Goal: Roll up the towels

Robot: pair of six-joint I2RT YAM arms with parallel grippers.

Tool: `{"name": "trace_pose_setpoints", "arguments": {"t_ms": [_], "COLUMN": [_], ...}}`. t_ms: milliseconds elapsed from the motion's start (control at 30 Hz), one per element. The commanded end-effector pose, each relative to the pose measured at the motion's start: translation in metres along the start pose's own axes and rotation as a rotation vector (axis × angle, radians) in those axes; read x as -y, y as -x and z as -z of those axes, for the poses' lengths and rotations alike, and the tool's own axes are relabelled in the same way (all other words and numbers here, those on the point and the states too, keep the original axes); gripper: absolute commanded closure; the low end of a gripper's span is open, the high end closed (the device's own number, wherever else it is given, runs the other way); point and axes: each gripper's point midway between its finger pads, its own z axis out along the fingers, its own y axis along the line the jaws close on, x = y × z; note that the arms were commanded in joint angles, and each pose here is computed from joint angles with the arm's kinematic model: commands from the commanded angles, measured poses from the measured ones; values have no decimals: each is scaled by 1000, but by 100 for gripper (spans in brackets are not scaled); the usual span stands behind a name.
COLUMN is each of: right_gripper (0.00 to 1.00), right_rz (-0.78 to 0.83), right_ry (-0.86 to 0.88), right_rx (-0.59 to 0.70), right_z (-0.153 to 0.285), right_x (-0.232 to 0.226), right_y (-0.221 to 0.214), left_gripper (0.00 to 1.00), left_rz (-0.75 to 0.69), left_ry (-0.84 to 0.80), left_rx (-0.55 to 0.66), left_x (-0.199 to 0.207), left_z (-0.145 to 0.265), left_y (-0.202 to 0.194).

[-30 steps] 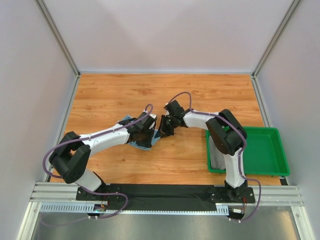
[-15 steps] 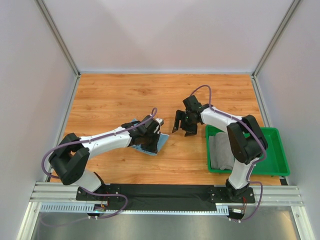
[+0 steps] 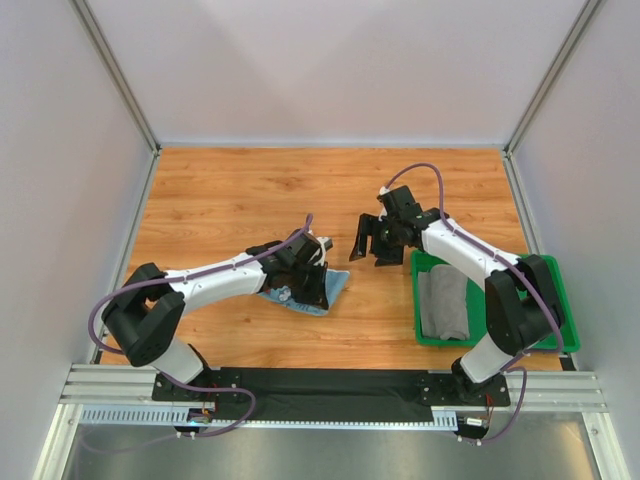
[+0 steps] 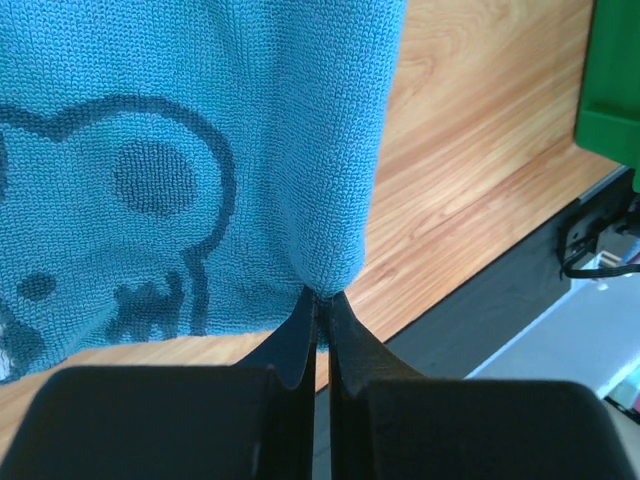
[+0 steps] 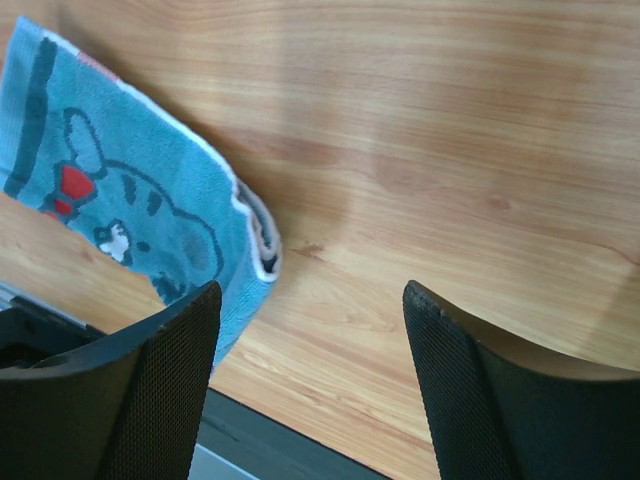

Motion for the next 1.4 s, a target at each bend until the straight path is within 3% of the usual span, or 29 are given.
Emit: {"name": "trace_pose_setpoints", "arguments": {"t_ms": [0, 400, 633, 933, 1167, 1367], "right_gripper": [26, 26, 26, 29, 46, 58], "right_rz": [70, 102, 121, 157, 211, 221], "right_ry": [120, 272, 322, 452, 563, 540], "right_rx": [-11, -39, -39, -60, -80, -117], "right_z": [5, 17, 24, 33, 32, 12], "right_x": [-20, -41, -47, -62, -71, -65], "right_y": [-5, -18, -23, -35, -54, -66], "left_gripper": [100, 100, 100, 100, 100, 100], "left_rz": [47, 242, 414, 501, 636, 723], "left_ry": [-93, -230, -293, -302, -221, -142], "left_rx": [15, 32, 65, 89, 24, -45], "left_x": [25, 37, 19, 7, -17, -41], "left_z": [-1, -11, -13, -5, -12, -23], "left_y": [10, 2, -4, -1, -15, -30]}}
